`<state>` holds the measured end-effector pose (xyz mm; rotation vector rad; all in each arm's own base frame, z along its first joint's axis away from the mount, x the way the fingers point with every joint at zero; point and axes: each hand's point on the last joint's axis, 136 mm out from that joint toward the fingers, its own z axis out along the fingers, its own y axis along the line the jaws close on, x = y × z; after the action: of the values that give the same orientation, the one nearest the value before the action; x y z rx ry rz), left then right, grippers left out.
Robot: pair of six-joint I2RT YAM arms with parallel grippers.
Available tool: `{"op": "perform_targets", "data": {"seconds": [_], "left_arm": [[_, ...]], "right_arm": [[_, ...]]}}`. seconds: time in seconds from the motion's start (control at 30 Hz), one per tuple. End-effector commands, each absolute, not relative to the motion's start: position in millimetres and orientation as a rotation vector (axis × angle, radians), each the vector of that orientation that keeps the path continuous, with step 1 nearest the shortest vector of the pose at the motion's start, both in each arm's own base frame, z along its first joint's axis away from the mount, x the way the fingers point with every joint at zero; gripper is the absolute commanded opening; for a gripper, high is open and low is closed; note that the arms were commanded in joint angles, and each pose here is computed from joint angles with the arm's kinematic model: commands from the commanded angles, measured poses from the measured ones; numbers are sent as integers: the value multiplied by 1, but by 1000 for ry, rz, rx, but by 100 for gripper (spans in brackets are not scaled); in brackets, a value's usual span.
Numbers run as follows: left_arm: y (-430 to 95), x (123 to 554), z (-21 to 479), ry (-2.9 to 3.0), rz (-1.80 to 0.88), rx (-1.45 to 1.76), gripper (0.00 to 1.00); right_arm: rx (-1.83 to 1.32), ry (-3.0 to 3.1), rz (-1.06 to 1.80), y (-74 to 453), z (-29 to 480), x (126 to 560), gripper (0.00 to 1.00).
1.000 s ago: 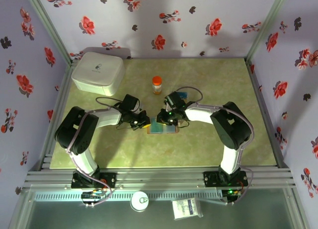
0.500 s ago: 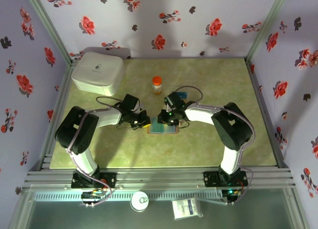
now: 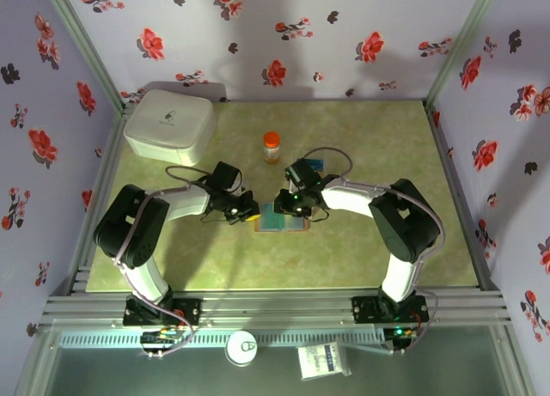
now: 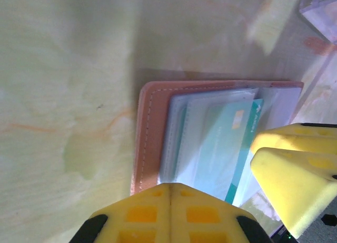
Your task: Take the credit cards out of the card holder
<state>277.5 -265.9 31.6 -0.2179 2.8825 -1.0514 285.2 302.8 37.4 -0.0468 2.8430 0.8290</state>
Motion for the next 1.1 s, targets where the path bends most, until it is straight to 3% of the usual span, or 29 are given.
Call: {"op": "perform_targets", "data": {"seconds": [0.0, 1.07], "left_arm": [[-272, 283, 56, 2840, -1066, -162, 0], [-279, 266, 12, 2987, -941, -95, 0]], "right_arm": [[-46, 2809, 832, 300, 49, 284, 27], [34, 2851, 943, 305, 34, 270, 26]]}}
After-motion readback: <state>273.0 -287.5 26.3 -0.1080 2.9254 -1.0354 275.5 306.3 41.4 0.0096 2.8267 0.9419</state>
